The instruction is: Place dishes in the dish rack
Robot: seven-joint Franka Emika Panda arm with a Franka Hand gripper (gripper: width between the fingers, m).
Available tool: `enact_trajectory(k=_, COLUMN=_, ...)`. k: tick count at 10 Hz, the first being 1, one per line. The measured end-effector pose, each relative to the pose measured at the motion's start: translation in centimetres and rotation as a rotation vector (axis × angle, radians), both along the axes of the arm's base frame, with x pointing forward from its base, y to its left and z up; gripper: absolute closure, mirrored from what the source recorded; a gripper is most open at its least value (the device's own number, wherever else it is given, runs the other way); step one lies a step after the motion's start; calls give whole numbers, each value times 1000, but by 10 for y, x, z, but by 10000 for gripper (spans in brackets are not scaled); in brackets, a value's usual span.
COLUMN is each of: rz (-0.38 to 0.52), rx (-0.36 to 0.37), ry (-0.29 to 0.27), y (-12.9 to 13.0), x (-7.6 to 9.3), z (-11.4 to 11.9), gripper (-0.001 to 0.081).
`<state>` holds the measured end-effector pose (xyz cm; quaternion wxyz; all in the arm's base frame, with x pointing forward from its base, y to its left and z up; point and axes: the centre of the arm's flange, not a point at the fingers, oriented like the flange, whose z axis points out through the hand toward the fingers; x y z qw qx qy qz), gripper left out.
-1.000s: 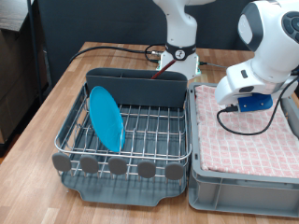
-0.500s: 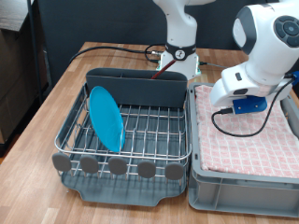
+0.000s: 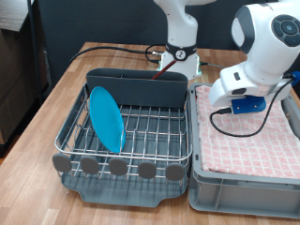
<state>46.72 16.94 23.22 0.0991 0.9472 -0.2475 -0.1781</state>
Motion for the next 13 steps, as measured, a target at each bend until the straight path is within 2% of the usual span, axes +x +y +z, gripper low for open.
enact_trajectory(k=4, rz=-10, rx=-1, ry=1, y=-3, x=9, z=23, gripper=733)
enact_trajectory(k=5, rz=-13, rx=2, ry=-10, y=-4, x=13, z=30, gripper=733)
enact_trajectory(k=6, rz=-11, rx=7, ry=-48, y=-5, x=18, z=40, gripper=733)
enact_trajectory(k=7, rz=-10, rx=3, ry=-109, y=-7, x=25, z=51, gripper=733)
enact_trajectory(k=9, rz=-18, rx=-39, ry=-277, y=-15, x=41, z=80, gripper=733)
enact_trajectory(k=10, rz=-27, rx=-63, ry=-382, y=-22, x=51, z=98, gripper=733)
enact_trajectory(k=11, rz=-29, rx=-83, ry=-516, y=-28, x=61, z=116, gripper=733)
enact_trajectory(k=12, rz=0, rx=-73, ry=-639, y=-33, x=69, z=132, gripper=733)
enact_trajectory(k=13, rz=32, rx=-56, ry=-705, y=-36, x=67, z=137, gripper=733)
